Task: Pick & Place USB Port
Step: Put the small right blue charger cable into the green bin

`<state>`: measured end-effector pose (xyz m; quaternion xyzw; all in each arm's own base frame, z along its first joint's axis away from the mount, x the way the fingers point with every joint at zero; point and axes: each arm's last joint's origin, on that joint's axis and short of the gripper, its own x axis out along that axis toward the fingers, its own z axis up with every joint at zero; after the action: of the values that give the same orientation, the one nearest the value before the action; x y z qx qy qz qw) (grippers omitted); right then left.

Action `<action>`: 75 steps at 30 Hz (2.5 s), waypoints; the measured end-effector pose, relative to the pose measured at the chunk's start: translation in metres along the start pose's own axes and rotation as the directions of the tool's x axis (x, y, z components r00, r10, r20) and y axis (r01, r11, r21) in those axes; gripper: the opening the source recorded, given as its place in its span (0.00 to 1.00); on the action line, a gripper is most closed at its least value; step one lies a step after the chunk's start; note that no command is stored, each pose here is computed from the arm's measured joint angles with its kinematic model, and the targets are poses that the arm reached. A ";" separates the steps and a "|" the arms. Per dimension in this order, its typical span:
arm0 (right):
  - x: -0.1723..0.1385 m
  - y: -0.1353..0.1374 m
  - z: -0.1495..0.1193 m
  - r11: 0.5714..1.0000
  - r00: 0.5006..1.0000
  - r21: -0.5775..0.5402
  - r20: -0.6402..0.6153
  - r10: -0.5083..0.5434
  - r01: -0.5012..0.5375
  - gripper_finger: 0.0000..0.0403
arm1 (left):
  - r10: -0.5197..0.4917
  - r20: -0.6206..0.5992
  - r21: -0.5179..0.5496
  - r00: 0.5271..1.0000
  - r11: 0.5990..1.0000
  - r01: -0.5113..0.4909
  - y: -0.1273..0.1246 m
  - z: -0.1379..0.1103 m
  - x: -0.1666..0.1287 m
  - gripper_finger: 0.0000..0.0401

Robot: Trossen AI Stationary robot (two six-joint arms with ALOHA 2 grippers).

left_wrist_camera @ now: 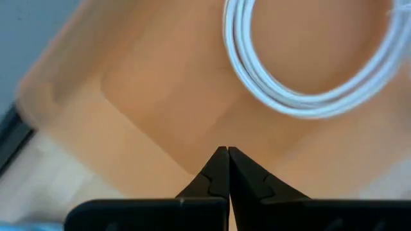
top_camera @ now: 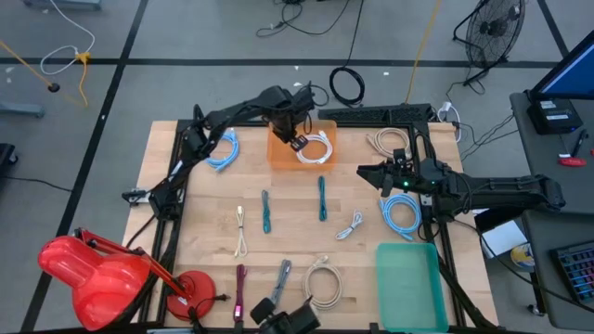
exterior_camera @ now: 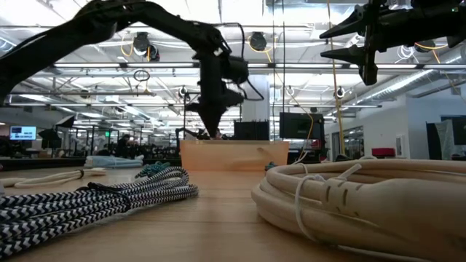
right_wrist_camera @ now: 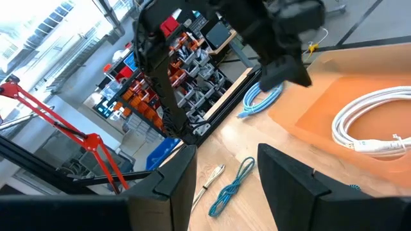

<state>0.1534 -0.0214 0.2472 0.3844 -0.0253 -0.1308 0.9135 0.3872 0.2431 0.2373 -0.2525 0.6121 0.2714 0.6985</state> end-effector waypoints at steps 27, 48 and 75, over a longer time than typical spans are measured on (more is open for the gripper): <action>0.000 0.000 0.000 1.000 1.000 -0.004 -0.016 0.017 -0.017 0.39 | -0.219 0.653 -0.012 0.725 0.954 0.299 0.034 -0.109 -0.157 0.00; 0.001 -0.012 0.013 0.999 0.998 0.005 0.042 -0.037 0.037 0.39 | -0.562 0.613 0.257 0.556 0.807 0.532 0.046 -0.232 -0.092 0.00; 0.084 -0.042 -0.024 0.902 0.834 0.279 -0.533 -0.140 0.329 0.39 | -0.514 0.636 0.264 0.575 0.845 0.464 0.049 -0.239 -0.072 0.00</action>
<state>0.2290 -0.0551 0.1961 0.5657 0.2370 -0.1326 0.7786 0.1742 0.1097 0.2779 -0.2690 0.2244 0.1206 0.9289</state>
